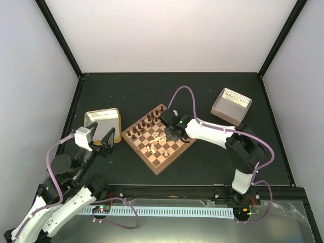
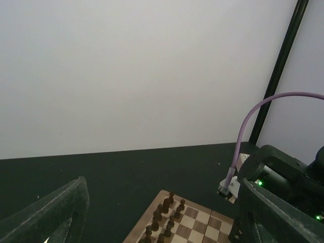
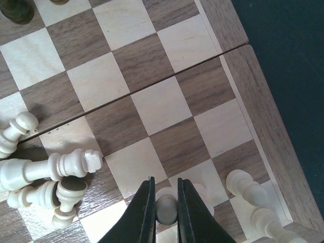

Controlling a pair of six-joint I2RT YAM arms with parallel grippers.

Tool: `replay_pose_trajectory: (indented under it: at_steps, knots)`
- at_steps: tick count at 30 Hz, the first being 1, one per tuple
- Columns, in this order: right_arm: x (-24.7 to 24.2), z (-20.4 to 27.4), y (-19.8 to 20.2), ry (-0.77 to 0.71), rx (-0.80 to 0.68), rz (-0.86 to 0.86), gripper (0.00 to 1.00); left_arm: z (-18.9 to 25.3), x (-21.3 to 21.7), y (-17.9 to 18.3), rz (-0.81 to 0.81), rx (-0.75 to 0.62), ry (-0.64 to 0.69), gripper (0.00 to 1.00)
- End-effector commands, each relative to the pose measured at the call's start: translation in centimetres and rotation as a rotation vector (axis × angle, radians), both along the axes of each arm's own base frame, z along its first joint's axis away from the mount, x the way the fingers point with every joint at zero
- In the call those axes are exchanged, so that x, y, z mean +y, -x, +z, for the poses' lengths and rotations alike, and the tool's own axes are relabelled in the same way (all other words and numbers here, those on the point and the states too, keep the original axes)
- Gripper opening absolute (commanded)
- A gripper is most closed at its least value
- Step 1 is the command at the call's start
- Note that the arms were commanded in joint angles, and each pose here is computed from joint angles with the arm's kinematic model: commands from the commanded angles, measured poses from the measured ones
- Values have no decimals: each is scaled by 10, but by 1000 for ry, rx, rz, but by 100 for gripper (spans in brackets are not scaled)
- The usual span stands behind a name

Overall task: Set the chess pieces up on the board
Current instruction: Place the chess piece on the chessboard.

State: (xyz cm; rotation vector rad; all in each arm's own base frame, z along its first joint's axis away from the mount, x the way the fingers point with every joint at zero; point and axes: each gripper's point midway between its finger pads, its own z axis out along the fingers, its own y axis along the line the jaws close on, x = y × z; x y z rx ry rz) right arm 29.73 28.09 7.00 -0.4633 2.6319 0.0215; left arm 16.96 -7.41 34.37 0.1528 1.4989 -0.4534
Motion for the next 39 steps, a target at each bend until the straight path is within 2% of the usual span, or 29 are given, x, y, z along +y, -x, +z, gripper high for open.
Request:
replay_pose_trajectory:
  at_steps: [1, 21, 39]
  knots:
    - [-1, 3, -3, 15, -17, -23, 1, -6, 4, -1, 21, 10, -38, 82]
    - [2, -21, 17, -3, 88, 17, 8, -10, 0, -5, 20, 27, -56, 83]
    - [0, -7, 20, -34, 75, 1, 20, -13, -8, -6, -10, 41, -82, 83]
